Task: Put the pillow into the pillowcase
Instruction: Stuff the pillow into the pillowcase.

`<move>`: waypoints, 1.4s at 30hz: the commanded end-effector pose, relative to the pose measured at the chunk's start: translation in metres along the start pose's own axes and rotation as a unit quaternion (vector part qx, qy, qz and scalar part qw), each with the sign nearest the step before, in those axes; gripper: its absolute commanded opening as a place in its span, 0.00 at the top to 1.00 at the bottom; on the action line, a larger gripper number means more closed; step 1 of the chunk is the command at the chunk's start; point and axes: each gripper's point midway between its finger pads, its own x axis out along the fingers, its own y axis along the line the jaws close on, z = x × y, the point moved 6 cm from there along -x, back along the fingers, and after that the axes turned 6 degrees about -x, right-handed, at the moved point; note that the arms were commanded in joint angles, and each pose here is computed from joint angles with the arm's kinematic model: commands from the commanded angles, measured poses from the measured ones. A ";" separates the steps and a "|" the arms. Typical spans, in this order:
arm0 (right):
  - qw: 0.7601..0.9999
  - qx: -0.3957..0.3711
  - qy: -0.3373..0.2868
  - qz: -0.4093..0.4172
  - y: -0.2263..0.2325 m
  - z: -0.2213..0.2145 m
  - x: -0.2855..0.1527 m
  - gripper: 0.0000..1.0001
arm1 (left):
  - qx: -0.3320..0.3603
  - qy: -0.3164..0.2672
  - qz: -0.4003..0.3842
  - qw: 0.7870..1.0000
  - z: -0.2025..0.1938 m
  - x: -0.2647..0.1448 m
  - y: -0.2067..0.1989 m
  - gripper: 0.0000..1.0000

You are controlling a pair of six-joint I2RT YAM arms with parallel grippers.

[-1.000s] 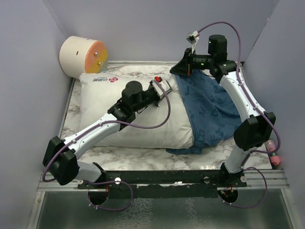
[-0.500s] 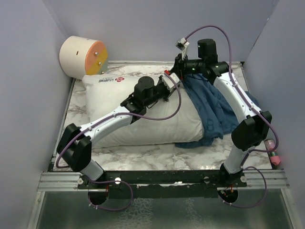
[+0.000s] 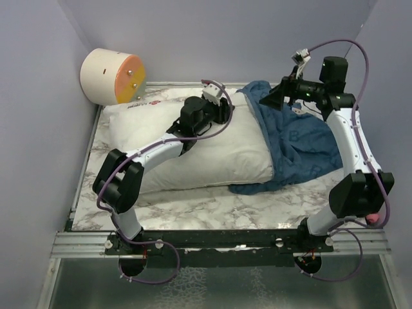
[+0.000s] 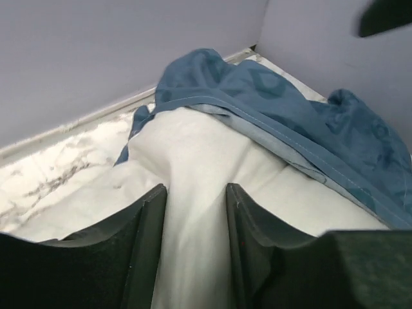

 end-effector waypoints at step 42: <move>0.986 -0.116 0.020 -0.116 0.054 -0.151 -0.086 0.10 | 0.594 0.141 -0.156 0.776 -0.106 -0.107 -0.116 0.11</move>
